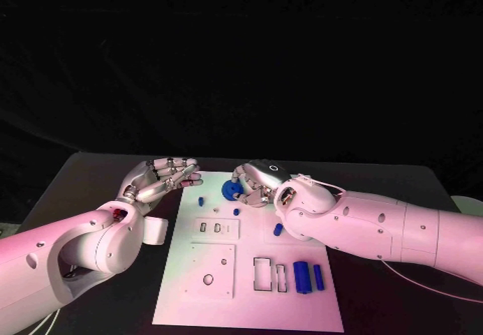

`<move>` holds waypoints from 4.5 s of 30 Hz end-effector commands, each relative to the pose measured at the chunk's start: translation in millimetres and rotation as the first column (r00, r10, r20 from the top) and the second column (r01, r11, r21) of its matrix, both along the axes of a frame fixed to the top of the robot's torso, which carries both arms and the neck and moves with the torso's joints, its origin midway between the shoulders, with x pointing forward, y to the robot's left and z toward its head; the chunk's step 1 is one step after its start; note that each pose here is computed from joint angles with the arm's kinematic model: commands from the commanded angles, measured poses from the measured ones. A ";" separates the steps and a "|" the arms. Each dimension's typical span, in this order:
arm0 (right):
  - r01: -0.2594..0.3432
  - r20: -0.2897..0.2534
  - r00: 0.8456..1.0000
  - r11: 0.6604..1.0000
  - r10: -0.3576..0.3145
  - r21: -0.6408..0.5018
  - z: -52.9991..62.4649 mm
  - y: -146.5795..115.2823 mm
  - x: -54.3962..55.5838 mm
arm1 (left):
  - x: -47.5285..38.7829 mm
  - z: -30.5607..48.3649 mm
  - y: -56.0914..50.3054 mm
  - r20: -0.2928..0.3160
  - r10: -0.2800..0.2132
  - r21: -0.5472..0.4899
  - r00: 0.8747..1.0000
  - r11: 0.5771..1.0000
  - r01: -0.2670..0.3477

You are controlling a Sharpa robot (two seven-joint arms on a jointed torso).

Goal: Assemble the parts on the task board

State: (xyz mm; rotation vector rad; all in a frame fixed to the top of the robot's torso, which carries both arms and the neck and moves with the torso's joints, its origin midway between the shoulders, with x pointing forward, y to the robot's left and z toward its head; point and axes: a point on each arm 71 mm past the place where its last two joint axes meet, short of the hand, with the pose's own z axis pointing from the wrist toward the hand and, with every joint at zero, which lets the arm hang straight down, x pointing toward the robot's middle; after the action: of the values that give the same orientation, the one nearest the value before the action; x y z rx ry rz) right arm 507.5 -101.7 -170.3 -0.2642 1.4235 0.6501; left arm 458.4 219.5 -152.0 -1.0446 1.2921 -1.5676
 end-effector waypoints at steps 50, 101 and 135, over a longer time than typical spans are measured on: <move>0.032 -0.097 0.995 0.997 -0.039 -0.073 -10.6 -14.0 1.9 | 0.1 0.9 -0.2 0.004 -0.011 -0.007 1.000 1.000 0.011; 0.149 -0.281 0.955 0.975 -0.098 0.163 -7.9 -202.6 -7.4 | 4.9 -4.6 1.7 -0.006 -0.001 -0.009 1.000 1.000 0.001; 0.170 -0.285 0.951 0.974 -0.123 0.147 -29.2 -184.4 -1.9 | 4.7 -4.9 3.8 -0.010 -0.001 -0.006 1.000 1.000 0.001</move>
State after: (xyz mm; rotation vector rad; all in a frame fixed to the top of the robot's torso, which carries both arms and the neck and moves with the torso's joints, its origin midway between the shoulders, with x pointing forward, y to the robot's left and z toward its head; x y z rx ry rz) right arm 505.5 -286.7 -198.8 0.0772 1.6265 0.7074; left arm 463.7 225.3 -157.8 -1.0627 1.2905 -1.5455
